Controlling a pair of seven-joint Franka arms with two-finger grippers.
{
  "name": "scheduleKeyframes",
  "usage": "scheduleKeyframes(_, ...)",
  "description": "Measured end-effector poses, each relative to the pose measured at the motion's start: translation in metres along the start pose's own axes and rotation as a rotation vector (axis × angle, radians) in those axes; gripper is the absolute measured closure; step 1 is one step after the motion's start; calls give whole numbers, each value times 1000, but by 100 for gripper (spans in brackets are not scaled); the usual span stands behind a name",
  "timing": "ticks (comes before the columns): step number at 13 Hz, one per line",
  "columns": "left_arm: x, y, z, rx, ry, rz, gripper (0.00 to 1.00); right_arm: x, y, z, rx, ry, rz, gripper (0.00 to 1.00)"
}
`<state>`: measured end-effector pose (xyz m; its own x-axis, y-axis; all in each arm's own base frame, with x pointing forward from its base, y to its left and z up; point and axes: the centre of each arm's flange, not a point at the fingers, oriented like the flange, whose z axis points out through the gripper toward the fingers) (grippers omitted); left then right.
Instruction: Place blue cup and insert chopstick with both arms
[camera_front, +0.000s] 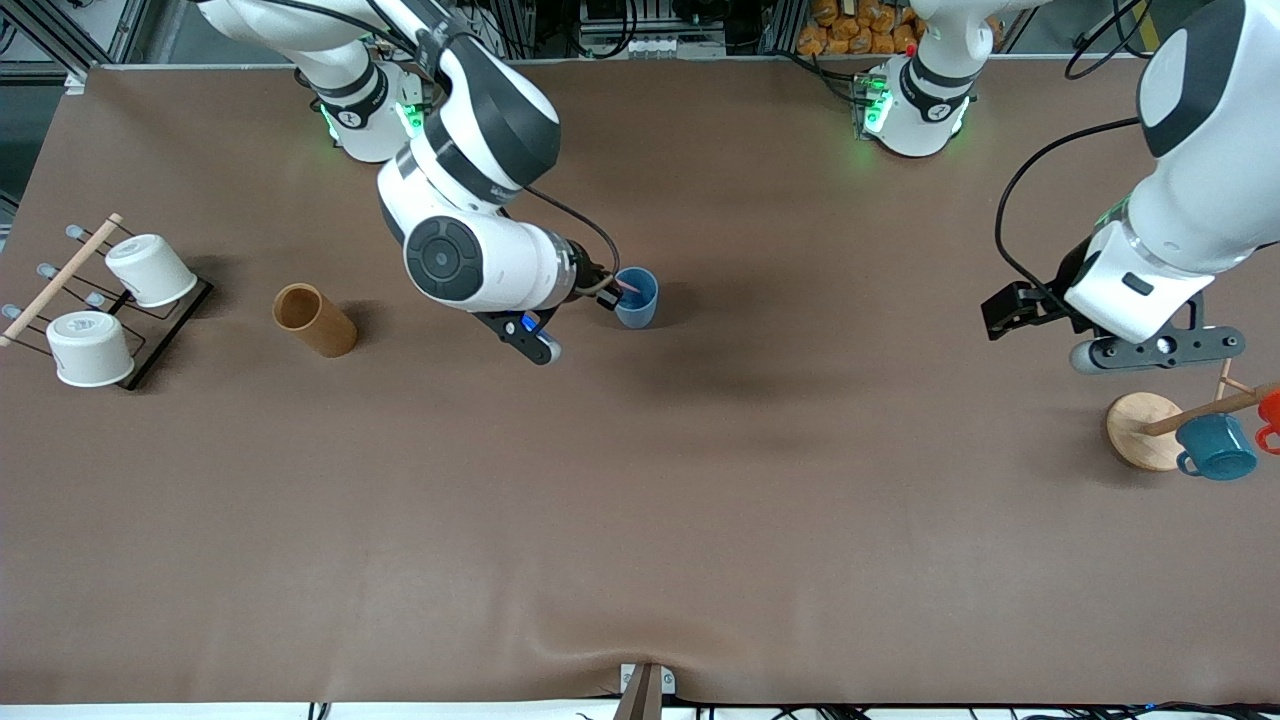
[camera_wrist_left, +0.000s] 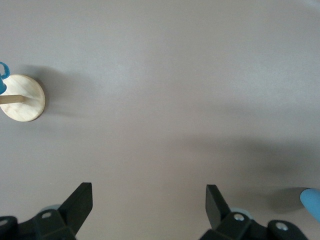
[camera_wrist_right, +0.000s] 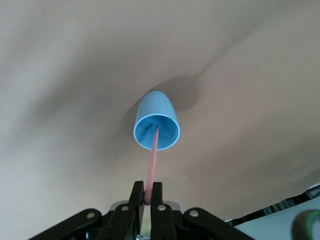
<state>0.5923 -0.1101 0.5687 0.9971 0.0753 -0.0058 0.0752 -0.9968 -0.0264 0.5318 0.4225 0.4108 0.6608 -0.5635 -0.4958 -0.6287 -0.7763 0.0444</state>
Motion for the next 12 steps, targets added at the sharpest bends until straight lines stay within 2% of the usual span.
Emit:
scheduleKeyframes(2,-4,-1,-7,4,3,30,0,9,-2,12,-15,-6,55,61)
scheduleKeyframes(4,-7,-11,-19,14,21,63,0,21,-1,7,-2,0,86,41)
scheduleKeyframes(7,-14,-33,-33,28,19,72,0,57,13,-41,43,2,139,7)
scheduleKeyframes(8,-14,-40,-35,23,18,76,0,76,25,-62,50,-1,166,0)
scheduleKeyframes(9,-14,-47,-37,17,17,77,0,97,38,-81,58,11,183,0)
scheduleKeyframes(12,-21,-52,-40,15,14,81,0,136,71,-122,37,156,146,0)
